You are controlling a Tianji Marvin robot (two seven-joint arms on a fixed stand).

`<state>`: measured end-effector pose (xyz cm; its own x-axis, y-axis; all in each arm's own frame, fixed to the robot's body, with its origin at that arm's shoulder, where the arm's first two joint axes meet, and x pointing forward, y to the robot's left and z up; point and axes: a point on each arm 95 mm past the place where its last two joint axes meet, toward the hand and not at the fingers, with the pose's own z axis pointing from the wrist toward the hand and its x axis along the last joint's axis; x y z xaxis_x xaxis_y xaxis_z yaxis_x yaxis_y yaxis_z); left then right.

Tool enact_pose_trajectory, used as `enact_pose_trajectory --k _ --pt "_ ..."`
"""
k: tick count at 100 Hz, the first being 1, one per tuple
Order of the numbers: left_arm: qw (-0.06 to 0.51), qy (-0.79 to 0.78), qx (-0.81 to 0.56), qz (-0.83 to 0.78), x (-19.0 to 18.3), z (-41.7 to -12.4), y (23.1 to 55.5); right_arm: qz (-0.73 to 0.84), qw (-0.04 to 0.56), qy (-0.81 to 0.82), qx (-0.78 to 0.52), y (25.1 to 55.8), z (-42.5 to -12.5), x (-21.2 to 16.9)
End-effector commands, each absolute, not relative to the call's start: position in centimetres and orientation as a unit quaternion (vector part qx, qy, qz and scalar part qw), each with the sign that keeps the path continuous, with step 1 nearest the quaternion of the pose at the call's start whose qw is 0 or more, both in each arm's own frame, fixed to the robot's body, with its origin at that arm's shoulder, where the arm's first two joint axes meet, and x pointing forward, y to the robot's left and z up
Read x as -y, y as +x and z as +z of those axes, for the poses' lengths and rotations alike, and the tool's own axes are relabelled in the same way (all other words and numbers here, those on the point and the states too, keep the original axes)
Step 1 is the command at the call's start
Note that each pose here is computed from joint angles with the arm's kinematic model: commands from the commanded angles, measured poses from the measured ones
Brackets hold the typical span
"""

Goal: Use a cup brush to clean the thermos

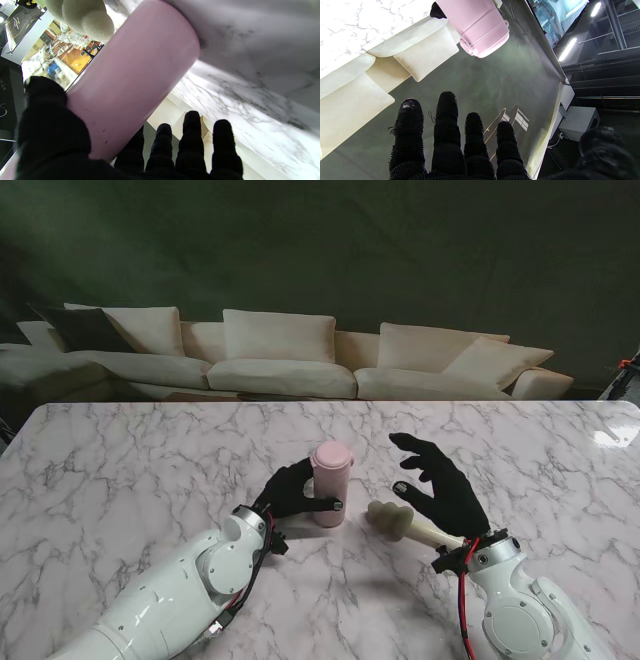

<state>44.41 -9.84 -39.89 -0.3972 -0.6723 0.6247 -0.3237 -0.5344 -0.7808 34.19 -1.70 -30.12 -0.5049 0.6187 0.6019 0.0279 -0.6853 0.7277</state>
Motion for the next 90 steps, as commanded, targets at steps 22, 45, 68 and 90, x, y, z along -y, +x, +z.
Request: enact_pose_trajectory --k 22,45,68,90 --pt "0.113 -0.541 -0.469 -0.689 9.5 -40.0 44.3 0.791 0.188 0.466 -0.349 34.1 -30.3 1.7" --pt "0.113 -0.537 -0.472 -0.69 9.3 -39.3 44.3 0.79 0.188 0.467 -0.349 34.1 -30.4 1.7" --pt "0.111 -0.535 -0.473 -0.691 9.0 -38.7 44.5 0.79 0.188 0.467 -0.349 34.1 -30.4 1.7" --pt "0.119 -0.537 -0.478 -0.685 8.4 -38.3 44.7 0.791 0.191 0.466 -0.348 33.9 -30.3 1.9"
